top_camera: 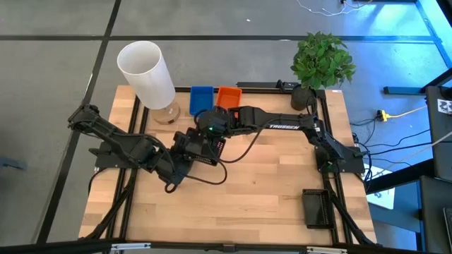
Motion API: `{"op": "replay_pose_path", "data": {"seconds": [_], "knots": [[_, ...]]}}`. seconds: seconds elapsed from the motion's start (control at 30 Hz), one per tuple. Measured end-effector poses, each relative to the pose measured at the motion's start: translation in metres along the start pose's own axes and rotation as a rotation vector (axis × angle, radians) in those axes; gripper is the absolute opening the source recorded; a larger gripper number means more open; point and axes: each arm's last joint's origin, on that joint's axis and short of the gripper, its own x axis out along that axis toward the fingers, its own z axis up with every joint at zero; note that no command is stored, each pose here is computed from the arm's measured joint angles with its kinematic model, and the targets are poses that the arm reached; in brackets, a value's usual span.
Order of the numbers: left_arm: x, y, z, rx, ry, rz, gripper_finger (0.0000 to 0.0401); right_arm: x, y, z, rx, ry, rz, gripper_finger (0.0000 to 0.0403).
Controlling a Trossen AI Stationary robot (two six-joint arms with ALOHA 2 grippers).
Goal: Stack baskets by color
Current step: Stack the bottom black basket on top of the black basket on the table
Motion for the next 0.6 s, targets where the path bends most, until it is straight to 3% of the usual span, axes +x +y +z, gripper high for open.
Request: {"op": "replay_pose_path", "data": {"seconds": [0.4,0.6], "knots": [[-0.001,-0.002,-0.001,-0.091,0.007,-0.093,0.0001,-0.003,0.001,0.0,-0.007,0.006,0.057,0.0033],[-0.008,-0.007,-0.01,-0.214,0.058,-0.13,0.0,-0.047,0.0,0.002,-0.082,-0.03,0.059,0.0035]]}}
